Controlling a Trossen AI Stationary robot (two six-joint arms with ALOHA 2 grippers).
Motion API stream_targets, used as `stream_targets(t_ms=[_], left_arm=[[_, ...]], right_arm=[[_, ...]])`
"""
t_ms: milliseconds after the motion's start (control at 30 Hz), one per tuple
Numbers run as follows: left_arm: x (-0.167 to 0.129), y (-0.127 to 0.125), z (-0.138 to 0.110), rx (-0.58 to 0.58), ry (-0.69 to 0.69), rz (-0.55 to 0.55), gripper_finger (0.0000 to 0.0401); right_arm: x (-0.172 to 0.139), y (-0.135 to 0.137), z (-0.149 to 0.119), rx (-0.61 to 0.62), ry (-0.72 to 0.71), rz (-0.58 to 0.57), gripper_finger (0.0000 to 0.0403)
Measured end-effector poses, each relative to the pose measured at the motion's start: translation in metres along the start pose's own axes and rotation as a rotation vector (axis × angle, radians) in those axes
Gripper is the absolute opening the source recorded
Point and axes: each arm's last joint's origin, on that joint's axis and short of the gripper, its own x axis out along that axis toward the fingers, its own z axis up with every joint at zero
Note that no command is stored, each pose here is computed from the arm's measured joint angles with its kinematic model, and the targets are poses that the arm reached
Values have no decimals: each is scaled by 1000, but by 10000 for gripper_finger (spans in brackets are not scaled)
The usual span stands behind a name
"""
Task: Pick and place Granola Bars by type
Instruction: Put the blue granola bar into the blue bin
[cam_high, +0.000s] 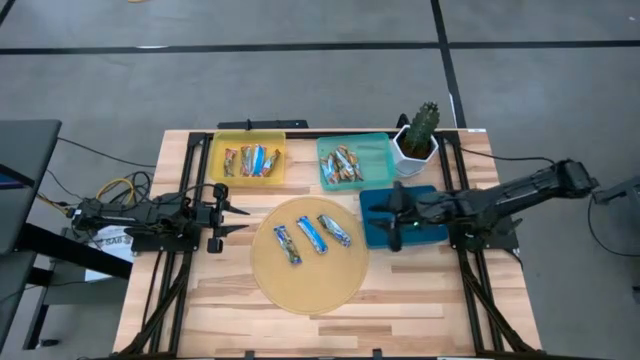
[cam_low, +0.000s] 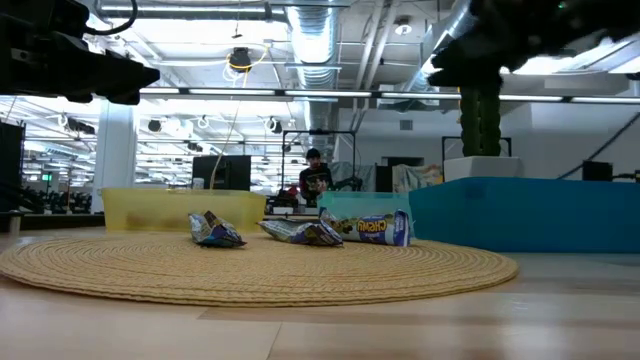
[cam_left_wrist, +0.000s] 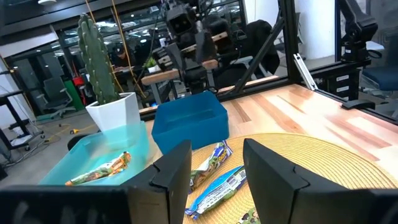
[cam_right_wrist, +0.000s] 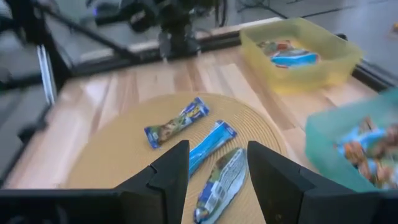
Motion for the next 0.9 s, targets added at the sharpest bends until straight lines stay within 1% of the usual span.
stream_targets(t_ms=[100, 167, 467, 600, 733, 800, 900], left_arm=[[0, 0, 0, 0, 0, 0, 140], [0, 0, 0, 0, 0, 0, 140], [0, 0, 0, 0, 0, 0, 140], [0, 0, 0, 0, 0, 0, 140], [0, 0, 0, 0, 0, 0, 140], [0, 0, 0, 0, 0, 0, 140], [0, 0, 0, 0, 0, 0, 140]], right_arm=[[20, 12, 9, -101, 54, 6, 154], [34, 19, 14, -144, 101, 3, 154], [82, 37, 39, -212, 324, -45, 154], [101, 43, 43, -256, 409, -69, 154], [120, 46, 44, -224, 456, -151, 154], [128, 46, 43, -173, 468, -199, 154], [140, 44, 39, -55, 485, -269, 154]])
